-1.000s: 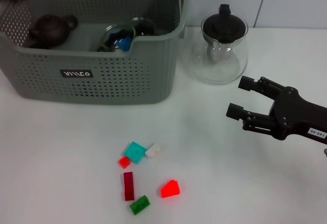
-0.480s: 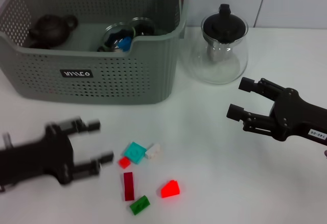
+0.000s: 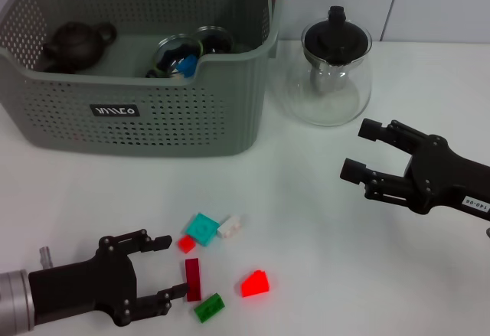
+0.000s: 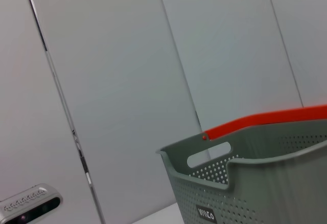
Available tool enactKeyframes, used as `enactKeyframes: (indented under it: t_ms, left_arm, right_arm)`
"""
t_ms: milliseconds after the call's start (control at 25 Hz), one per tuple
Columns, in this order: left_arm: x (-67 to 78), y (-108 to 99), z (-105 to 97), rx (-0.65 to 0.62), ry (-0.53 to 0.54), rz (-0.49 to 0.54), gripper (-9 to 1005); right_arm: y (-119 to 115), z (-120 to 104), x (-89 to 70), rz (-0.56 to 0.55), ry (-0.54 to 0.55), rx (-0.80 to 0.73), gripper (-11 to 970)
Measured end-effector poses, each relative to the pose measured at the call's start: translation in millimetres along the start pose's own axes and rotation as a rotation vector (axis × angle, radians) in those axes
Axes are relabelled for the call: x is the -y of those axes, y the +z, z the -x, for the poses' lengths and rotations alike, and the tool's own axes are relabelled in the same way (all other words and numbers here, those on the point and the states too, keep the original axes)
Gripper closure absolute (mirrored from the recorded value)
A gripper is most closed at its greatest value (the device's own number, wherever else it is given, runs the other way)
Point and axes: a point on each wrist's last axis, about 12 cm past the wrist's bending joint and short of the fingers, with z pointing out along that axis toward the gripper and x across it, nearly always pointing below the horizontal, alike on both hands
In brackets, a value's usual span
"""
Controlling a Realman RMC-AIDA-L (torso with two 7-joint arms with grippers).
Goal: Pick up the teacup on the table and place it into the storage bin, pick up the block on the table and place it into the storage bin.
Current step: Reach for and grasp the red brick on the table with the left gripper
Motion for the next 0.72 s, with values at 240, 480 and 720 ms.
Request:
enactKeyframes:
  t_ms: [240,480,720]
  left_arm:
    - [3.8,5.3,-8.2,-0.020,0.038,0.026,269]
    - [6.7,13.8,-16.0,-0.049,0.057,0.041,267]
    - [8.8,14.9,-15.6,-0.042,0.065,0.031,266]
  right_arm:
    - [-0.4,-1.0,-0.3,-0.001,0.007,0.001,14]
    - [-0.4,-0.8,-0.3,-0.001,0.006,0.003,15]
    - [-0.5,-0.7,-0.3,0.000,0.006,0.003,15]
